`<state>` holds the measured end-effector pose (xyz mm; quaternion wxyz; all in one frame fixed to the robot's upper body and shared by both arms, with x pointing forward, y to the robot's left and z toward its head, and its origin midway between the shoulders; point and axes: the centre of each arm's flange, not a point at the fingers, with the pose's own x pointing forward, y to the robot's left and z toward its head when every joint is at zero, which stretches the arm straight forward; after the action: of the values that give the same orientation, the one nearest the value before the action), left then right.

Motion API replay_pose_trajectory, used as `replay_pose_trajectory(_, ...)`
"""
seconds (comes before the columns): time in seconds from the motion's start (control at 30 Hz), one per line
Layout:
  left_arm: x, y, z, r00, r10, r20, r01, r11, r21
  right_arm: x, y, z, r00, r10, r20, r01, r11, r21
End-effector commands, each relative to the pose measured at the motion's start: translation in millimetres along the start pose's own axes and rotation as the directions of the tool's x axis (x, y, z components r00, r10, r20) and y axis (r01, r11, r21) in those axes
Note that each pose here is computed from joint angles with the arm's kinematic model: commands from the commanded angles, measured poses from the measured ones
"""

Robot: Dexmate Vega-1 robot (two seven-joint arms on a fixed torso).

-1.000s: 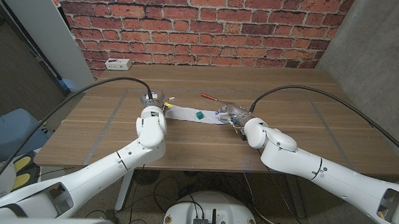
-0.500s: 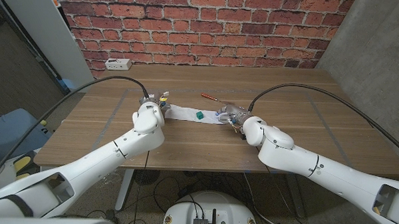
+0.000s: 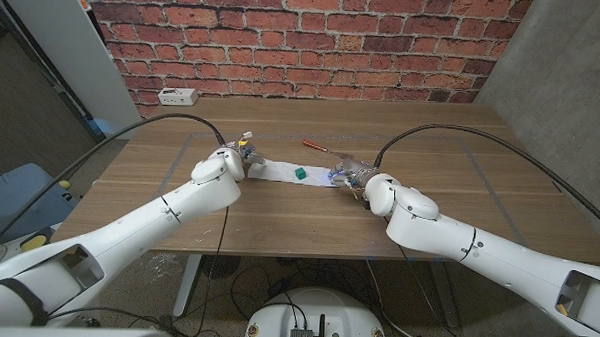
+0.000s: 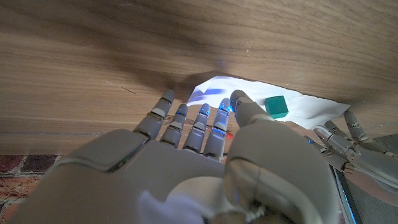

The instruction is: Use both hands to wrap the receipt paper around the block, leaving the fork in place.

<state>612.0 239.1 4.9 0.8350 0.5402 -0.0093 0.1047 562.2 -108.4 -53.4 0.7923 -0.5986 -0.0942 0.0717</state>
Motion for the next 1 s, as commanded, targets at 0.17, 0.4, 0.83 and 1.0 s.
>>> replay_pose_trajectory(0.17,-9.2,0.2,12.3,0.998,0.058,0.038,-0.059,0.998,0.023,1.2,0.6,-6.4,1.000,0.008,-0.015,-0.008,1.000,0.011)
replay_pose_trajectory(0.4,-16.6,-0.8,16.3,0.984,0.177,0.032,-0.179,0.981,0.073,2.0,-1.1,-7.4,1.000,0.017,-0.014,-0.017,1.000,0.010)
replay_pose_trajectory(0.83,-16.6,-1.9,15.6,0.975,0.214,0.061,-0.215,0.977,0.006,-4.9,-0.7,-11.1,1.000,0.008,-0.020,-0.007,1.000,0.016)
replay_pose_trajectory(1.0,-18.7,3.0,19.0,0.983,0.160,0.090,-0.155,0.986,-0.057,-5.1,0.1,-11.3,1.000,0.011,-0.020,-0.011,1.000,0.012)
